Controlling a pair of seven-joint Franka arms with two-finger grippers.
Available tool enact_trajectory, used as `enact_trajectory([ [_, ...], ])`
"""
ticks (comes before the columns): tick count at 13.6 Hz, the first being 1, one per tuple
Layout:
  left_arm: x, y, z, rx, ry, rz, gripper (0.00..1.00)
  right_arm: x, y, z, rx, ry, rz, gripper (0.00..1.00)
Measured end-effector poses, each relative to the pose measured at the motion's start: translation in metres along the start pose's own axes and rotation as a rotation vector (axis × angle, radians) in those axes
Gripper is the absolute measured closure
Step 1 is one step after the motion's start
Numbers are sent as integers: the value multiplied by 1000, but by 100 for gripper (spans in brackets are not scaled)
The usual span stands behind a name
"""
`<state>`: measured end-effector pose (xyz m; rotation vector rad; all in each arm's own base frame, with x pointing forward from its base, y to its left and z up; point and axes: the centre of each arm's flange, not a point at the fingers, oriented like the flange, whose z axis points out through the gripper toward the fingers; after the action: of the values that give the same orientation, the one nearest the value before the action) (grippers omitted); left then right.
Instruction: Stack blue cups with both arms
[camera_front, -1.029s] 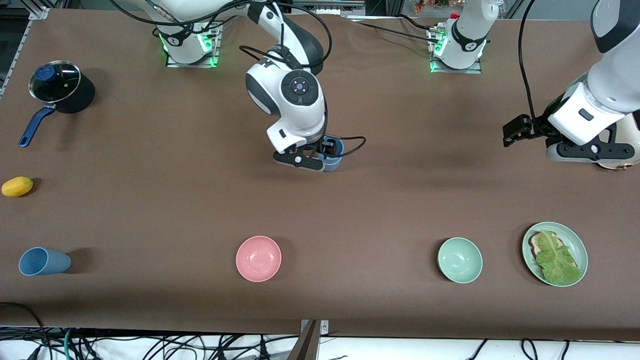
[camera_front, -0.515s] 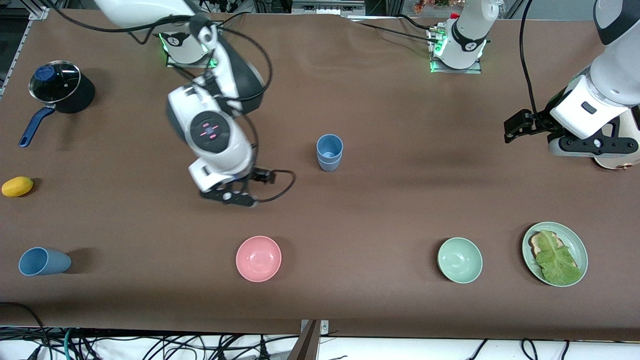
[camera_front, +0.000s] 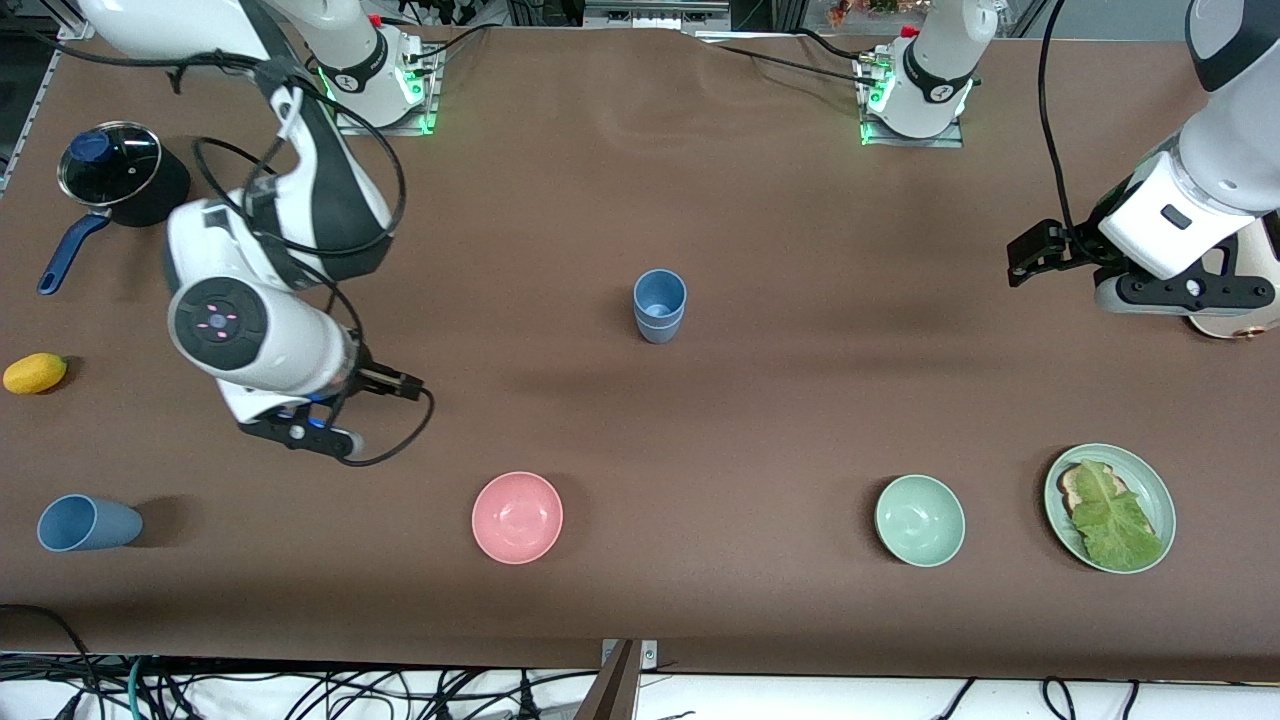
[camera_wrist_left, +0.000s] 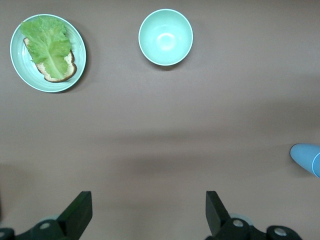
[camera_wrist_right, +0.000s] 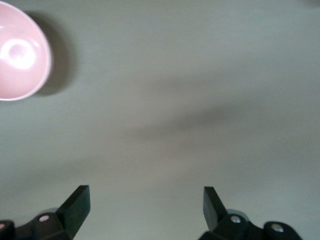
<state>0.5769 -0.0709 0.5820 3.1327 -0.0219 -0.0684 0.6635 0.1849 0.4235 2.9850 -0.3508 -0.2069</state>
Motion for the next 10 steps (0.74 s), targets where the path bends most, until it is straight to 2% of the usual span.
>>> enact_trajectory([
  [6, 7, 1, 15, -2, -19, 2, 0, -25, 82, -78, -60, -31, -77, 0],
  [8, 13, 3, 19, -5, -1, 4, 0, -25, 87, -80, -50, -32, -104, 0],
  [10, 16, 4, 22, -7, 3, 6, 0, -20, 97, -84, -7, -22, -127, 0],
])
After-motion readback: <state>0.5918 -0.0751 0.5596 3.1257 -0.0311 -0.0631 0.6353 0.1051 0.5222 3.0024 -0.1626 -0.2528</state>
